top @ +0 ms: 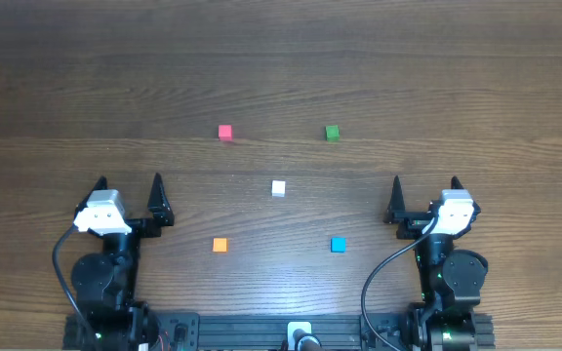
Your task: Stack Cubes
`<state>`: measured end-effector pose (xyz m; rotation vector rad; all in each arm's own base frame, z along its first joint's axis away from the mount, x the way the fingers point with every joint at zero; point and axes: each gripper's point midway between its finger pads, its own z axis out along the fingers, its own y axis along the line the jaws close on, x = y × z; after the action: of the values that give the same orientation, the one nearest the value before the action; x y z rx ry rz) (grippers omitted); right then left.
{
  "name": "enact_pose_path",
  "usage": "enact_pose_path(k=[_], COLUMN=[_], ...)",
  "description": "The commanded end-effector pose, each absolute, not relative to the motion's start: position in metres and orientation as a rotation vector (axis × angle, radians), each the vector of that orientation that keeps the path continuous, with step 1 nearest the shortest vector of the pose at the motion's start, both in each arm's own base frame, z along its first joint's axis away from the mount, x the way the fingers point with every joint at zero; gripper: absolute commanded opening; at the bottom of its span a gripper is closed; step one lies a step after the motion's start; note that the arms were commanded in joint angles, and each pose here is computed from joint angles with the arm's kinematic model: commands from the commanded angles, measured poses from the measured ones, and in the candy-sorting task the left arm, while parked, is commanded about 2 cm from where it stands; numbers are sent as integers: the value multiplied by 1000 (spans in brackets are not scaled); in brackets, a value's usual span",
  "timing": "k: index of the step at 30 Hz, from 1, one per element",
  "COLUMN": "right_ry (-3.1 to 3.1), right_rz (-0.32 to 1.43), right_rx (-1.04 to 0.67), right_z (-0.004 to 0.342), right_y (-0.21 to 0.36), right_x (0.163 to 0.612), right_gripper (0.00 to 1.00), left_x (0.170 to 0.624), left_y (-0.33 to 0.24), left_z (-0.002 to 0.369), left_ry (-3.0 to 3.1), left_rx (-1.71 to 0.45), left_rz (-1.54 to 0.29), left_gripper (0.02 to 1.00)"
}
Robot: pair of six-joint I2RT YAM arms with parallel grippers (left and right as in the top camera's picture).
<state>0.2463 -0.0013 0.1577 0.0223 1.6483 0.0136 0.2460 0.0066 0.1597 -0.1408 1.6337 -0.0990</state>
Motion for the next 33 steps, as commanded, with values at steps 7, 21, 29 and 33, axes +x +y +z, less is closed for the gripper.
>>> enact_pose_path(k=[7,21,29,33], right_ry=[1646,1646,1646,1646], right_rz=[15,15,15,15], right_rx=[20,20,20,20], right_z=[156,156,156,156], right_y=[-1,-1,-1,-1], right_x=[246,246,246,246], right_gripper=[993,991,993,993], left_x=[246,246,247,259], left_y=[10,10,12,-4], left_z=[157,157,158,166], left_ry=[1638,1638,1636,1688], left_rx=[-142,-142,-152,-90], left_rz=[-75,-75,-62,-131], left_gripper=[1000,1000,998,998])
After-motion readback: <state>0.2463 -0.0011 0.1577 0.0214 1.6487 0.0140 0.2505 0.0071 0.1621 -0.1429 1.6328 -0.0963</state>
